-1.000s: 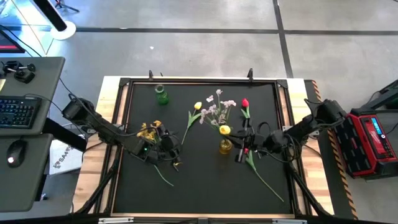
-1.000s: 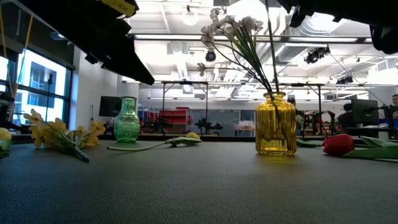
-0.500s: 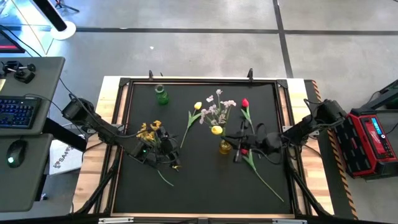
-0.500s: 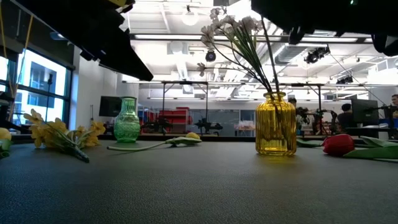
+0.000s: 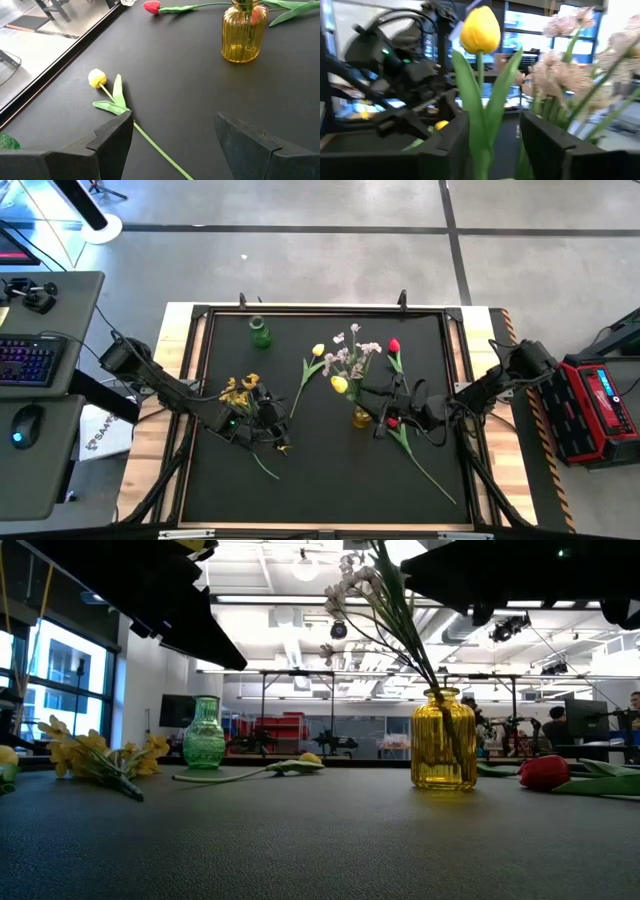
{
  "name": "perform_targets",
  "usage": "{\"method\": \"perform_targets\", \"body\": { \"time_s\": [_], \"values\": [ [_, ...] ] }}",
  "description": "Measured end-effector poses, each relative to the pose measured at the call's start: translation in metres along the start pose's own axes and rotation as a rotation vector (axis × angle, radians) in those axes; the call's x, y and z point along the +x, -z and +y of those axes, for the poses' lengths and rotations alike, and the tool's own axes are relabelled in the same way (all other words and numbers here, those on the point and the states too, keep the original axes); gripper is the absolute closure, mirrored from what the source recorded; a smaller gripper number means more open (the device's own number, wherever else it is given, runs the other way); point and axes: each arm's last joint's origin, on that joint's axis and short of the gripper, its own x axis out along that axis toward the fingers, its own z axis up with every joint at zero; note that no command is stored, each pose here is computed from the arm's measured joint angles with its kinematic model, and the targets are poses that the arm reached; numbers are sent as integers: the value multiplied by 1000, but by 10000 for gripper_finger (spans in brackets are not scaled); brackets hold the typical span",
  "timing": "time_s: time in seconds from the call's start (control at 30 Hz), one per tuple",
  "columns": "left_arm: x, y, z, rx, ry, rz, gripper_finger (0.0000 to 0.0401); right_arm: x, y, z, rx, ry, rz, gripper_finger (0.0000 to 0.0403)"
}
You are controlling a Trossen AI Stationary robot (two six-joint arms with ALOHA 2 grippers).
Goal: Sort flowers into vase by color
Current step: Put the yellow tulip into the yellow vase
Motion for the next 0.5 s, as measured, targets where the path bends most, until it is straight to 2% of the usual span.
{"method": "perform_targets", "body": {
  "time_s": [0.17, 0.3, 0.5],
  "values": [
    [-1, 0, -1, 2, 6, -2, 135, -13, -12, 5, -33, 112, 12, 187],
    [-3, 1, -2, 4, 11, -4, 135, -27, -22, 9, -17, 184, 42, 179],
    [-2, 0, -1, -10, 7, -3, 135, -47, -31, 12, 122, 207, 101, 185]
  ]
}}
